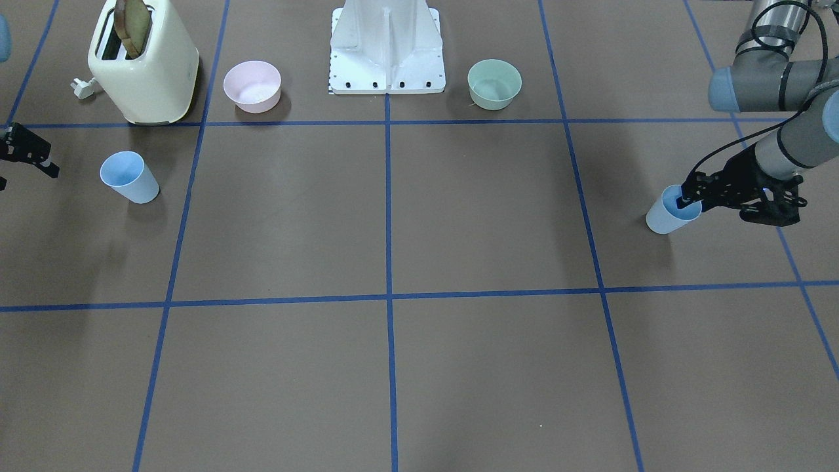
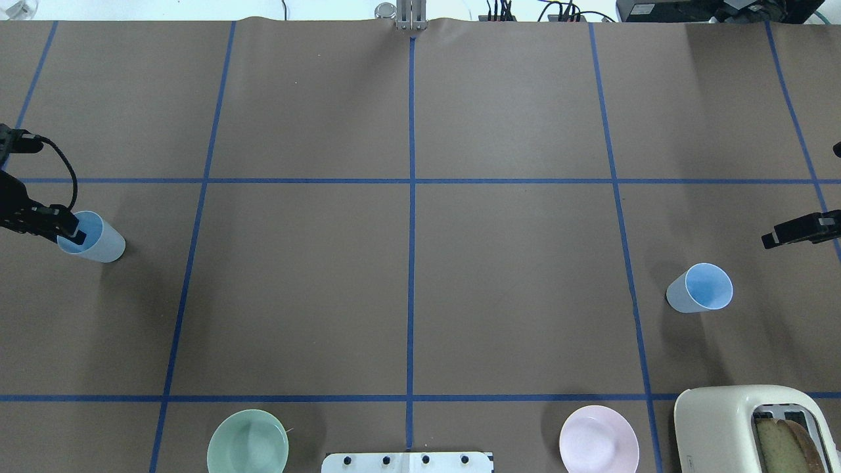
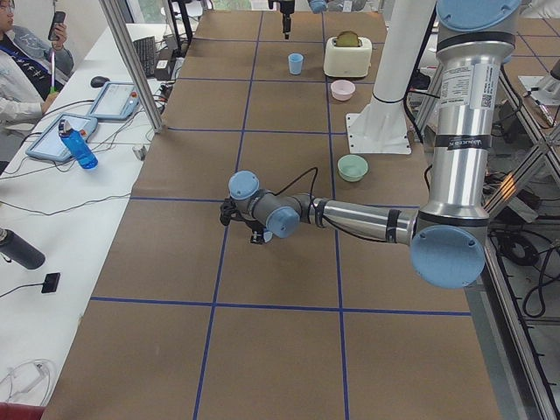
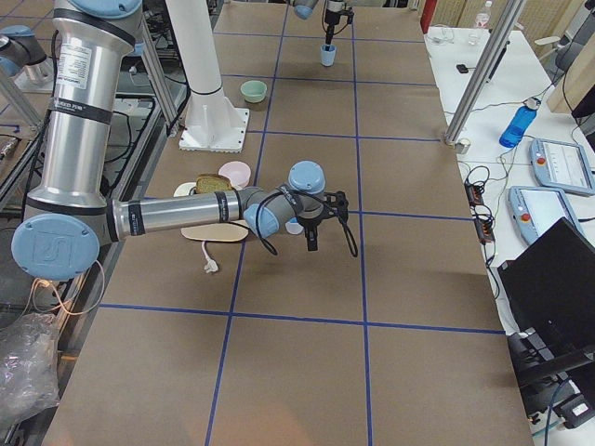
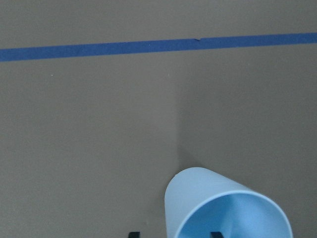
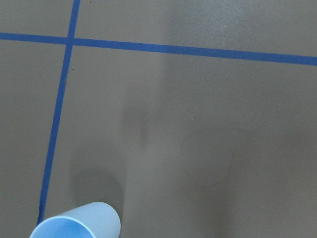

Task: Stack blue cups with both arms
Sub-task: 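Lower the left gripper onto its blue cup while the right gripper approaches, then carry the blue cup toward center with left gripper while right grasps its cup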

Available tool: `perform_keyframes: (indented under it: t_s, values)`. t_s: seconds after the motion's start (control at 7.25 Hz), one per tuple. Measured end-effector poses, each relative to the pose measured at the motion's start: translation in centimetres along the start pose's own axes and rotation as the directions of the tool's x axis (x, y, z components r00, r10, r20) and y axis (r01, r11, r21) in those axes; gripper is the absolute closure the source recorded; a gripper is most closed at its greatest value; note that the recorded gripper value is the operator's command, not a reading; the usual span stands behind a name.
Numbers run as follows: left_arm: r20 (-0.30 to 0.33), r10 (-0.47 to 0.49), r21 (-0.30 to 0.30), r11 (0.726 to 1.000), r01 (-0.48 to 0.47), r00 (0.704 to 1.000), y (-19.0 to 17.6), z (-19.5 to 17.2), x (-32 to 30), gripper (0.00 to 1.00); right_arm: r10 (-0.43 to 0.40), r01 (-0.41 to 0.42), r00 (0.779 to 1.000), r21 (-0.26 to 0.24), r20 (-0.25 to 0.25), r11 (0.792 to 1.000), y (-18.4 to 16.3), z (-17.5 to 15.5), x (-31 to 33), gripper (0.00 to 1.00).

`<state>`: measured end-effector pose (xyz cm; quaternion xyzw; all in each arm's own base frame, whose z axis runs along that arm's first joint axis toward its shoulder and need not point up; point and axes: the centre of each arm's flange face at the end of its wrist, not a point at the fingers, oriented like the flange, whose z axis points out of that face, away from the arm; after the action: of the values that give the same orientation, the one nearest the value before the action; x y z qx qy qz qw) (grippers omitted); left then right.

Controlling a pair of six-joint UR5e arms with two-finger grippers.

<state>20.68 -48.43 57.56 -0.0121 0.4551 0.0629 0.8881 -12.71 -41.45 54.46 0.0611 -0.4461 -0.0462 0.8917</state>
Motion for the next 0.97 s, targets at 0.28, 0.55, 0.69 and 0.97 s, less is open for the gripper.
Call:
perform_keyframes:
  t_s: [0.28, 0.55, 0.69, 0.97]
  values:
    - [-0.009, 0.013, 0.006, 1.000, -0.013, 1.000, 0.0, -0.3, 0.6, 1.00, 0.000, 0.000, 1.000, 0.000, 0.001, 1.000, 0.0, 0.0, 0.0, 0.01]
    - [-0.020, 0.033, 0.021, 0.999, -0.033, 0.999, 0.0, -1.3, 2.0, 1.00, -0.003, 0.003, 1.000, -0.004, 0.002, 1.000, 0.0, 0.1, -0.1, 0.01]
    - [-0.026, 0.034, 0.029, 0.999, -0.033, 0.999, -0.3, -1.8, 2.9, 1.00, -0.010, 0.010, 1.000, -0.011, 0.004, 1.000, 0.1, 0.4, -0.4, 0.01]
    - [-0.059, -0.034, 0.055, 0.998, 0.037, 0.998, -2.5, -3.4, 7.0, 1.00, -0.042, 0.041, 0.999, -0.025, -0.014, 0.999, 0.5, 1.8, -1.6, 0.01]
